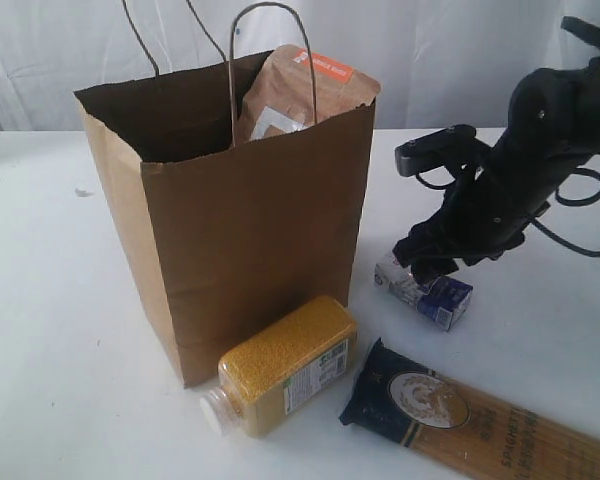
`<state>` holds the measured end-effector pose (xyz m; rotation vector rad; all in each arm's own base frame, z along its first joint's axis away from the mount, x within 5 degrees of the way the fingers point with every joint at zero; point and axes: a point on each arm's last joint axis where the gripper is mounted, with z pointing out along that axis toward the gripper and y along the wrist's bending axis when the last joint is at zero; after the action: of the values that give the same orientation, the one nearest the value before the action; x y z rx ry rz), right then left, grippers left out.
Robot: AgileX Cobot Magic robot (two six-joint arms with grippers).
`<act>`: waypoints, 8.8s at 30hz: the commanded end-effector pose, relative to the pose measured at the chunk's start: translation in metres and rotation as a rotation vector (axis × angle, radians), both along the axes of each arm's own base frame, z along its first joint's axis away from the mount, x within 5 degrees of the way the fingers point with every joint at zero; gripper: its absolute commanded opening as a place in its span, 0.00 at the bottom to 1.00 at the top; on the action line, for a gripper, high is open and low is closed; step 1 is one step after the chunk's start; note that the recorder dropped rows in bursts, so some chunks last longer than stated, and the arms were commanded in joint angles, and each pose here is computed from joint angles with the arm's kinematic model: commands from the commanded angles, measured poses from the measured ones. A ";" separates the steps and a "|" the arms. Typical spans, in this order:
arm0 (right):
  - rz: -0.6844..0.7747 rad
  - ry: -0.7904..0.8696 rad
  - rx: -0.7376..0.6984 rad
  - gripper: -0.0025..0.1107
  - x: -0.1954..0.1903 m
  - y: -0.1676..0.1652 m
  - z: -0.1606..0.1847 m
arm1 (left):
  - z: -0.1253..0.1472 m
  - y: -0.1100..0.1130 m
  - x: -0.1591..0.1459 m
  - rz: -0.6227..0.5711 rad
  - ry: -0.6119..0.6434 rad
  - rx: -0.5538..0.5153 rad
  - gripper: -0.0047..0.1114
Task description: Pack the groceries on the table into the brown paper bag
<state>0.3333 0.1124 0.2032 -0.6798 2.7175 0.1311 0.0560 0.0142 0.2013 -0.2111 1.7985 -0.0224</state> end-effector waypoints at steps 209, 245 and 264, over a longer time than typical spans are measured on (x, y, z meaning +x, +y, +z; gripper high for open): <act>-0.434 -1.228 0.369 0.02 -0.253 -0.111 0.113 | 0.001 0.000 0.000 0.001 -0.011 0.011 0.04; -0.398 -0.985 0.217 0.02 -0.279 -0.112 -0.018 | 0.001 0.000 0.000 0.001 -0.011 0.011 0.04; -0.398 -0.980 0.215 0.02 -0.279 -0.112 -0.018 | 0.003 -0.002 0.000 -0.024 -0.042 0.008 0.04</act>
<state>0.0544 0.0008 0.1844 -0.0595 1.8067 -0.0048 0.0561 0.0139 0.2016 -0.2081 1.7945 -0.0257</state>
